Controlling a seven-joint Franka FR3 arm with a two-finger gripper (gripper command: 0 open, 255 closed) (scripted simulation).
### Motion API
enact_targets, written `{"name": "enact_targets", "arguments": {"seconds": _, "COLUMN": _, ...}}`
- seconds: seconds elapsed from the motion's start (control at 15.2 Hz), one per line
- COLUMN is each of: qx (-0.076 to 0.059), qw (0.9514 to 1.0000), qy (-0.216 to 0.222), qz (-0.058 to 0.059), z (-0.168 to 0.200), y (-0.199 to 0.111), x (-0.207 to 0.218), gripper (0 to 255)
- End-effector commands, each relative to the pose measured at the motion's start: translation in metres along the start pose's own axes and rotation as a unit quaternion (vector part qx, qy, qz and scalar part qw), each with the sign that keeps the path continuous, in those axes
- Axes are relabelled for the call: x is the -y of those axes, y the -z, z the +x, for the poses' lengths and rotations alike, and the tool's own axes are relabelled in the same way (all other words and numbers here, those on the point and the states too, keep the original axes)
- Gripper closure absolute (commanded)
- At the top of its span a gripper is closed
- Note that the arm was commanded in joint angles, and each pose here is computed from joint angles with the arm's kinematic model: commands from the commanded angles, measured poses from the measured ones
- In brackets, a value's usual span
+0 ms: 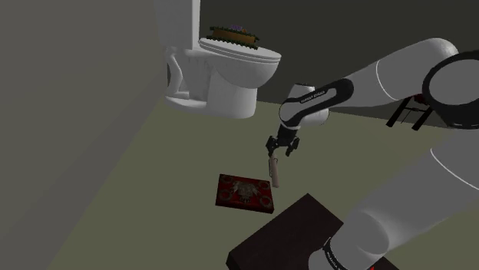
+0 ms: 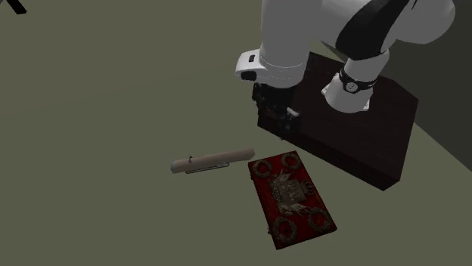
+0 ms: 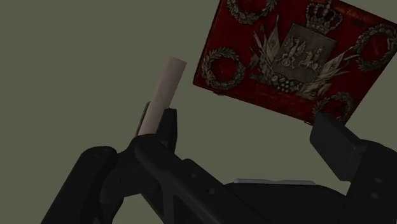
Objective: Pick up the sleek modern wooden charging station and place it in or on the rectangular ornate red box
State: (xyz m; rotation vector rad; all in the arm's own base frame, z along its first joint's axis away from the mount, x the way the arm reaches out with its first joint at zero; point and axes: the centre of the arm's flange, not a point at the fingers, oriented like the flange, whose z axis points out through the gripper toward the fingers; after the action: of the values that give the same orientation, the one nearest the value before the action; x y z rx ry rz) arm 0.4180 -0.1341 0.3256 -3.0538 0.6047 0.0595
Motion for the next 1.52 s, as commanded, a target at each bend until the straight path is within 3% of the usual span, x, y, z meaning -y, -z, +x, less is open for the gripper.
{"name": "enact_targets", "arguments": {"seconds": 0.0, "qx": -0.004, "qw": 0.9999, "qy": -0.012, "qz": -0.001, "z": 0.014, "y": -0.019, "x": -0.011, "gripper": 0}}
{"name": "enact_targets", "arguments": {"seconds": 0.59, "qx": -0.015, "qw": 0.9976, "qy": -0.067, "qz": -0.002, "z": 0.072, "y": -0.108, "x": -0.059, "gripper": 0}}
{"name": "enact_targets", "arguments": {"seconds": 1.19, "qx": -0.026, "qw": 0.9923, "qy": -0.121, "qz": -0.004, "z": 0.127, "y": -0.196, "x": -0.114, "gripper": 0}}
{"name": "enact_targets", "arguments": {"seconds": 1.45, "qx": -0.026, "qw": 0.9923, "qy": -0.121, "qz": -0.004, "z": 0.128, "y": -0.217, "x": -0.114, "gripper": 0}}
